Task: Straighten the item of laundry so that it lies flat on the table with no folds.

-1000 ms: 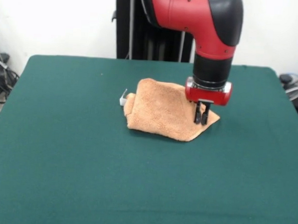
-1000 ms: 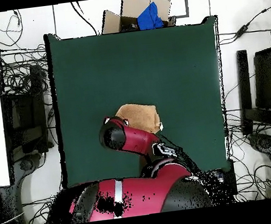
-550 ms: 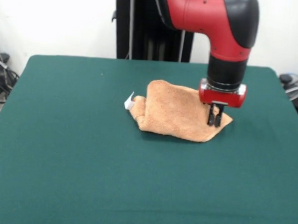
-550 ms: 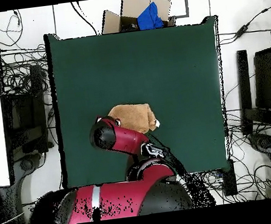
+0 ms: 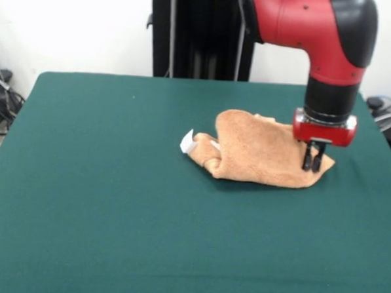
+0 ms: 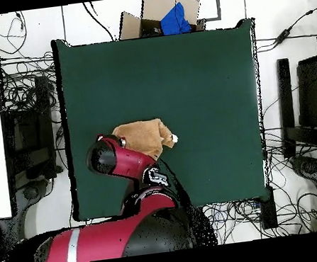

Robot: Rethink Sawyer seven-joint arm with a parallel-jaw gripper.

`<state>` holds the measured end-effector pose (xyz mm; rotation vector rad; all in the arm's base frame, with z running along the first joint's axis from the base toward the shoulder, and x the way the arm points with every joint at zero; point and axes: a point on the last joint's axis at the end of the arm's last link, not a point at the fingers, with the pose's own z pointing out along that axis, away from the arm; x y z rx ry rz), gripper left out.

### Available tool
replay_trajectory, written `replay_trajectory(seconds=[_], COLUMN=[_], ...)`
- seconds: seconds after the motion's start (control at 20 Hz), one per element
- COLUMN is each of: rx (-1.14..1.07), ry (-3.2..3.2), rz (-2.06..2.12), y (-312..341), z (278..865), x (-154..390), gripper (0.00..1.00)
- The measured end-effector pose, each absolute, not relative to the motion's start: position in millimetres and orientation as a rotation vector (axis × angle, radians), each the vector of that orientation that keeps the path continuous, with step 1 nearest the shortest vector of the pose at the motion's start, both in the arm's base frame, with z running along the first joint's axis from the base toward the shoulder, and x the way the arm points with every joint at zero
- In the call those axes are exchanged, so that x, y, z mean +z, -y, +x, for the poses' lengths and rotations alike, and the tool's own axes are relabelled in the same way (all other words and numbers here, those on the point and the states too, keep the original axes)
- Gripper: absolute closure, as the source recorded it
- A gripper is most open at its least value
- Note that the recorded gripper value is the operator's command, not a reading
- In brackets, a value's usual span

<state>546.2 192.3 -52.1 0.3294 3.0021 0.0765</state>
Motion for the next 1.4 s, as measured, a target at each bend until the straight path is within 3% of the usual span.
replay_trajectory(seconds=[0.8,0.85,1.4], rx=[0.086,0.087,0.105], ry=[-2.990,-2.989,-2.983], rz=[0.355,0.355,0.345], y=[-211,-212,-220], z=[553,553,556], x=[-53,-52,-50], gripper=[1.00,0.00,0.00])
